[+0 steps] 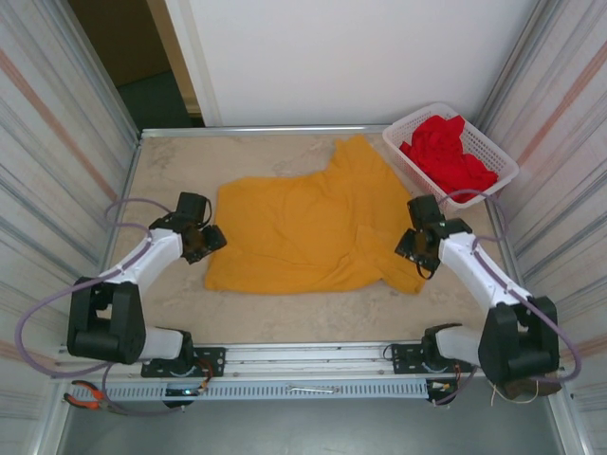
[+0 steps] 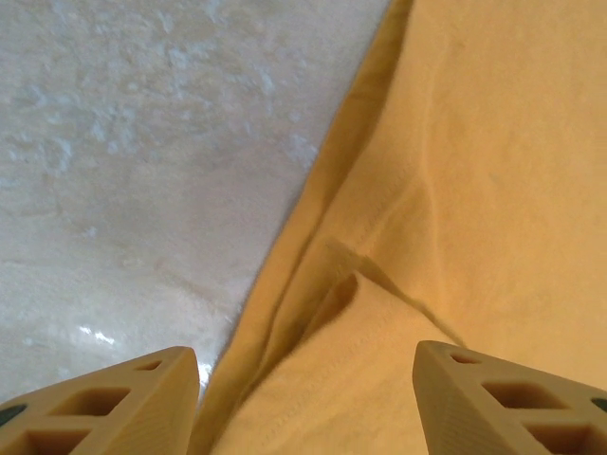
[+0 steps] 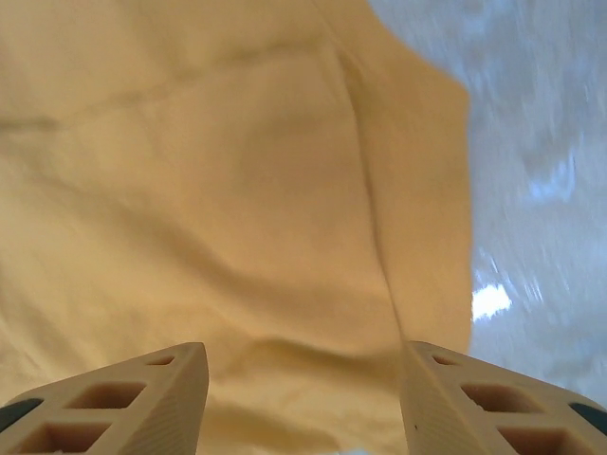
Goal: Fold the inside-out t-shirt
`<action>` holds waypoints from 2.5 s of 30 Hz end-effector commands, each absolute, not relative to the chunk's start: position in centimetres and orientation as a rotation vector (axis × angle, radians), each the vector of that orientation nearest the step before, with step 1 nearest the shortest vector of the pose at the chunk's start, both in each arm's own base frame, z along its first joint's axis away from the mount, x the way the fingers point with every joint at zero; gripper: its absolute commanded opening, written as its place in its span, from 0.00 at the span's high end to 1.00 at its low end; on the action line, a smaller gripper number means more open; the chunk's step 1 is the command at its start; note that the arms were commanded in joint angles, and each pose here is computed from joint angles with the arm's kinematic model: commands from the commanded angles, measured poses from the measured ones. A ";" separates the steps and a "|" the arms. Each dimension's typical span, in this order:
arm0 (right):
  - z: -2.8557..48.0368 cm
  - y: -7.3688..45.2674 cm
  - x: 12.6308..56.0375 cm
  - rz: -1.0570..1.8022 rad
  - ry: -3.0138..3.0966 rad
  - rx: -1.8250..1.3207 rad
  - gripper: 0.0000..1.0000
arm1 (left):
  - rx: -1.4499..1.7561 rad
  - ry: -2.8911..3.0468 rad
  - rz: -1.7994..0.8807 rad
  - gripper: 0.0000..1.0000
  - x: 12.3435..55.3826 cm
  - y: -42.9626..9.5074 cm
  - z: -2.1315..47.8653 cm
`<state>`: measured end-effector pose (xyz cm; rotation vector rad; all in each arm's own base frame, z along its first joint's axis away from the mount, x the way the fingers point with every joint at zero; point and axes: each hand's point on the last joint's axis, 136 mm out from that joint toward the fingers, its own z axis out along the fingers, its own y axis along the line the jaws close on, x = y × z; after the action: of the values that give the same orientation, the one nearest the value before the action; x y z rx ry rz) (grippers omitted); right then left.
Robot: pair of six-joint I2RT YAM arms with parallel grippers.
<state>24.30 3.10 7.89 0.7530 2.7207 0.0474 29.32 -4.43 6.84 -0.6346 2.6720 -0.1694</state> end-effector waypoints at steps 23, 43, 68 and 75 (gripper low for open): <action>4.4 1.2 16.5 0.004 2.729 1.121 1.00 | -0.781 2.811 -0.067 0.38 23.0 -6.9 0.7; 11.3 1.0 17.1 0.151 2.500 1.155 0.40 | -0.779 2.602 -0.106 0.30 23.2 -4.1 9.1; 14.3 13.1 58.8 0.236 2.553 0.181 0.38 | -0.434 2.642 -0.124 0.19 47.6 -3.0 12.7; 9.3 13.3 63.2 0.202 2.509 0.140 0.35 | -0.462 2.660 -0.159 0.19 48.2 -2.3 11.6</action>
<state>62.14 13.55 10.32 0.1972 2.5258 0.2366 48.24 -2.83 11.98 -0.4667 2.6285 -0.1403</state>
